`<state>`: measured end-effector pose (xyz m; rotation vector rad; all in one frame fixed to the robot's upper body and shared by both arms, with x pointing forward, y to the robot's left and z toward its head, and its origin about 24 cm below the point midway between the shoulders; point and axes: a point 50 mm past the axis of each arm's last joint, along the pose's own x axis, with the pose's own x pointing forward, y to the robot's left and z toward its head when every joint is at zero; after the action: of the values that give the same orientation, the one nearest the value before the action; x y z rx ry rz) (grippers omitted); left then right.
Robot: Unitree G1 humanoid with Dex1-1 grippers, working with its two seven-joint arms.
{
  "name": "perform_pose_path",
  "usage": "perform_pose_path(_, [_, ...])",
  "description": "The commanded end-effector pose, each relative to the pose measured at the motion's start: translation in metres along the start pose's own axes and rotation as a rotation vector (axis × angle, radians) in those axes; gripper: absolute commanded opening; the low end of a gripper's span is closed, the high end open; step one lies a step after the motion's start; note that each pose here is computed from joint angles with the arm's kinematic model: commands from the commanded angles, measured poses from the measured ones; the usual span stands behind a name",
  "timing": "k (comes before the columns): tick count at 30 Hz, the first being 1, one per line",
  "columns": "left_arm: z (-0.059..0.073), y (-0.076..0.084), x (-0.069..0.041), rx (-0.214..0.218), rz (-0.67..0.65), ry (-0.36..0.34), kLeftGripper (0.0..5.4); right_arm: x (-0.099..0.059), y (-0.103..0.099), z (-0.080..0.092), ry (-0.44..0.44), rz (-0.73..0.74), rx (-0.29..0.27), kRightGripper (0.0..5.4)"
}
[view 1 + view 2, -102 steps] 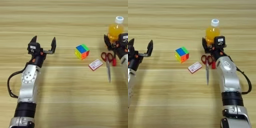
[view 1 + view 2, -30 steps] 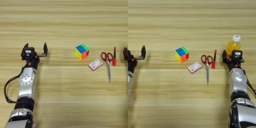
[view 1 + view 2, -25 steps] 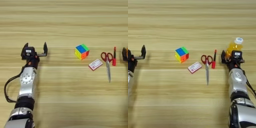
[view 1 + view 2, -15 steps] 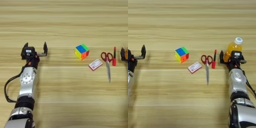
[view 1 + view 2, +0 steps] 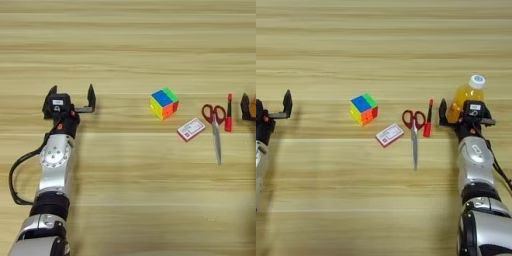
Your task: Move the objects on the table
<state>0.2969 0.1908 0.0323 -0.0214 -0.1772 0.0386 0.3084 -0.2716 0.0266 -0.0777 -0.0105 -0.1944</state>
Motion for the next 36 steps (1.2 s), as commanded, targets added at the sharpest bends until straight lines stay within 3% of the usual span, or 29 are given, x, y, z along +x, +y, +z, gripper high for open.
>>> perform_pose_path(1, [0.003,-0.003,0.004,0.004,-0.006,-0.015,5.40,-0.010,-0.002,-0.008,0.046,0.006,-0.019,5.39])
perform_pose_path(13, [0.006,-0.011,0.014,-0.004,-0.036,-0.016,5.40,-0.030,-0.003,-0.014,0.116,0.027,0.004,5.39])
perform_pose_path(16, [0.006,-0.021,0.017,-0.005,-0.106,-0.011,5.40,-0.034,-0.005,-0.011,0.110,0.031,-0.006,5.39])
perform_pose_path(22, [0.004,-0.036,0.022,-0.054,-0.221,0.008,5.40,-0.039,-0.008,-0.007,0.111,0.026,-0.009,5.39])
perform_pose_path(26, [0.005,-0.044,0.028,-0.053,-0.284,0.013,5.40,-0.043,-0.007,-0.005,0.122,0.043,-0.028,5.39])
perform_pose_path(31, [0.009,-0.056,0.034,-0.062,-0.371,0.011,5.40,-0.052,-0.002,-0.002,0.164,0.096,-0.094,5.39])
perform_pose_path(36, [0.007,-0.072,0.033,-0.061,-0.497,0.024,5.40,-0.056,0.005,0.000,0.179,0.118,-0.091,5.39])
